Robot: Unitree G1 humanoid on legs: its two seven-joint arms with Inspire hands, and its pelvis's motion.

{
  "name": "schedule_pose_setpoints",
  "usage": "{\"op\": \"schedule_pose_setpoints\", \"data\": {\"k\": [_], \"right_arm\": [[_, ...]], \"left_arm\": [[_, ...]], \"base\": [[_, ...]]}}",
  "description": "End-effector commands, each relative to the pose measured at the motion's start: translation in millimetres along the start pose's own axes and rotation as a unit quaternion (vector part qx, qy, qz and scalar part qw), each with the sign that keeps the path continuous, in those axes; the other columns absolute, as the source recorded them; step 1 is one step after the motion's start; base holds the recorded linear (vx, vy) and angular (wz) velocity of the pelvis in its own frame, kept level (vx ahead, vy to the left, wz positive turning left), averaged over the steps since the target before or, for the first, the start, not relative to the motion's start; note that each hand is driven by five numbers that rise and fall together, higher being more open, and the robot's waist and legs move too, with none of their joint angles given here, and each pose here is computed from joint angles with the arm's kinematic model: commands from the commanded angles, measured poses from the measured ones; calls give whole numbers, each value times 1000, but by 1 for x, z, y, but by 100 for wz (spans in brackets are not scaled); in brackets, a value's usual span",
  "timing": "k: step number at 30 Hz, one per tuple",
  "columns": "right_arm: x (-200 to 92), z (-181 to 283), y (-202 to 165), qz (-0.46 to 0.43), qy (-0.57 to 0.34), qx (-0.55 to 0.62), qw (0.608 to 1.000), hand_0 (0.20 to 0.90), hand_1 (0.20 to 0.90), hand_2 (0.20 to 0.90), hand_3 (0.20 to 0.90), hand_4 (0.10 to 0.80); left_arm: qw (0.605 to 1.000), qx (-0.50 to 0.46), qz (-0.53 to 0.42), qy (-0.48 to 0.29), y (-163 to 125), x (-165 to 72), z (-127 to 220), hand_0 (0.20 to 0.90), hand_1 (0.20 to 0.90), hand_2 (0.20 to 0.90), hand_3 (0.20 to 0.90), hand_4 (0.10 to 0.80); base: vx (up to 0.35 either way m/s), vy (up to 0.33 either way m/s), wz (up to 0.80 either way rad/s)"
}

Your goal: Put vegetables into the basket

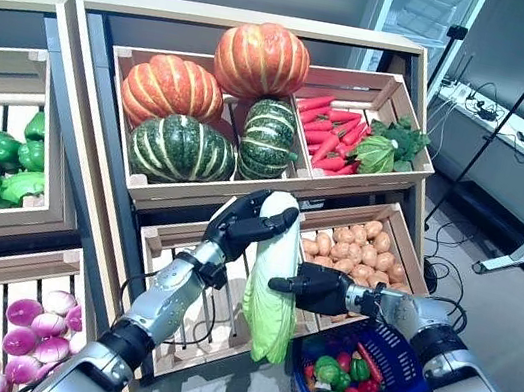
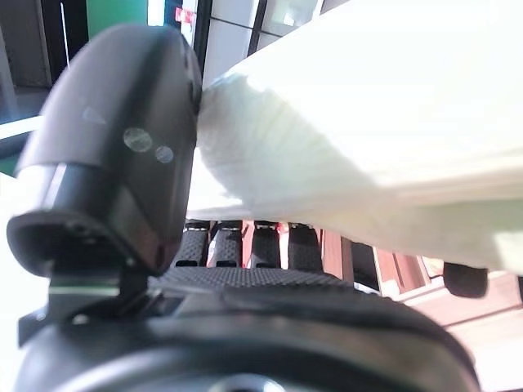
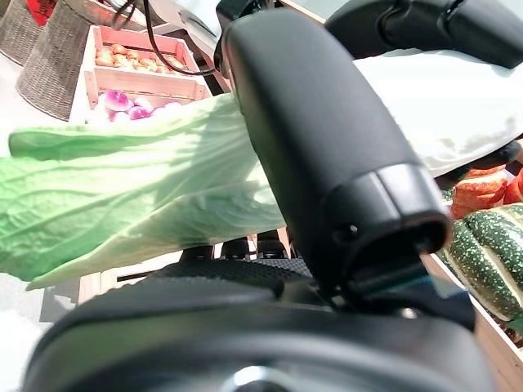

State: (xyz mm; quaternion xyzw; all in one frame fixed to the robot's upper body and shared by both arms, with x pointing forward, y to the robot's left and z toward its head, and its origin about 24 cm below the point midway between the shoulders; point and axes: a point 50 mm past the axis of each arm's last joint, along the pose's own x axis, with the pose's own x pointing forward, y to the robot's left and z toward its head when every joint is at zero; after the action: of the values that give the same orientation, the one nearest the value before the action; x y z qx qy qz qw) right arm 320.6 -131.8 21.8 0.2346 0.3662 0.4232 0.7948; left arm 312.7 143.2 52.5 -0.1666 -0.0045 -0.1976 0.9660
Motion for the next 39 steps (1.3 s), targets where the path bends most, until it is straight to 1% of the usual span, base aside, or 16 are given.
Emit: {"op": "schedule_pose_setpoints", "data": {"k": [1, 3, 10, 15, 16, 17, 18, 21, 22, 23, 27, 31, 32, 35, 39], "right_arm": [[39, 41, 41, 59, -55, -24, 996, 900, 900, 900, 900, 800], [40, 44, 43, 60, -75, -13, 995, 300, 300, 300, 300, 400], [38, 52, 45, 52, -118, -8, 992, 300, 300, 300, 300, 400], [31, 65, 46, 31, -154, -16, 987, 300, 300, 300, 300, 400], [29, 66, 45, 30, -158, -16, 987, 300, 300, 300, 300, 400], [26, 67, 44, 26, -163, -19, 986, 300, 300, 300, 300, 400], [24, 67, 43, 24, -166, -21, 986, 300, 300, 300, 300, 400], [16, 66, 36, 0, -170, -36, 985, 300, 300, 300, 300, 400], [7, 66, 31, -15, -175, -43, 983, 300, 300, 300, 300, 400], [6, 66, 30, -18, -177, -44, 983, 300, 300, 300, 300, 400], [-23, 63, 6, -85, -207, -37, 974, 300, 300, 300, 300, 400], [-55, 47, -24, -155, -232, -3, 960, 300, 300, 300, 300, 400], [-59, 44, -27, -161, -232, -1, 959, 300, 300, 300, 300, 400], [-92, 16, -55, -239, -224, 17, 945, 300, 300, 300, 300, 400], [-113, -2, -72, -291, -224, 35, 929, 300, 300, 300, 300, 400]], "left_arm": [[967, -79, -165, -178, -86, 41, 69, 300, 300, 300, 300, 400], [966, -80, -169, -180, -88, 41, 70, 300, 300, 300, 300, 400], [965, -75, -176, -179, -91, 41, 74, 300, 300, 300, 300, 400], [970, -61, -170, -162, -86, 40, 69, 300, 300, 300, 300, 400], [971, -57, -169, -157, -84, 40, 68, 309, 309, 309, 309, 406], [973, -53, -168, -149, -81, 39, 66, 665, 665, 665, 665, 643], [975, -49, -164, -143, -78, 38, 64, 900, 900, 900, 900, 800], [979, -21, -152, -135, -67, 34, 62, 900, 900, 900, 900, 800], [982, 4, -130, -136, -57, 30, 65, 900, 900, 900, 900, 800], [983, 9, -126, -136, -55, 29, 66, 900, 900, 900, 900, 800], [982, 128, -46, -133, -20, 20, 75, 900, 900, 900, 900, 800], [965, 233, 25, -120, 18, 7, 86, 900, 900, 900, 900, 800], [963, 240, 29, -118, 21, 6, 87, 900, 900, 900, 900, 800], [953, 274, 79, -102, 50, -7, 95, 900, 900, 900, 900, 800], [946, 286, 113, -106, 63, -11, 102, 900, 900, 900, 900, 800]], "base": [[0, 0, 0], [0, 0, 0], [0, 0, 0], [0, 0, 0], [0, 0, 0], [0, 0, 0], [0, 0, 0], [0, 0, 0], [0, 0, 0], [33, -25, -3], [5, -28, -1], [7, -38, -2], [5, -41, -2], [12, -40, -6], [8, -28, -15]]}}
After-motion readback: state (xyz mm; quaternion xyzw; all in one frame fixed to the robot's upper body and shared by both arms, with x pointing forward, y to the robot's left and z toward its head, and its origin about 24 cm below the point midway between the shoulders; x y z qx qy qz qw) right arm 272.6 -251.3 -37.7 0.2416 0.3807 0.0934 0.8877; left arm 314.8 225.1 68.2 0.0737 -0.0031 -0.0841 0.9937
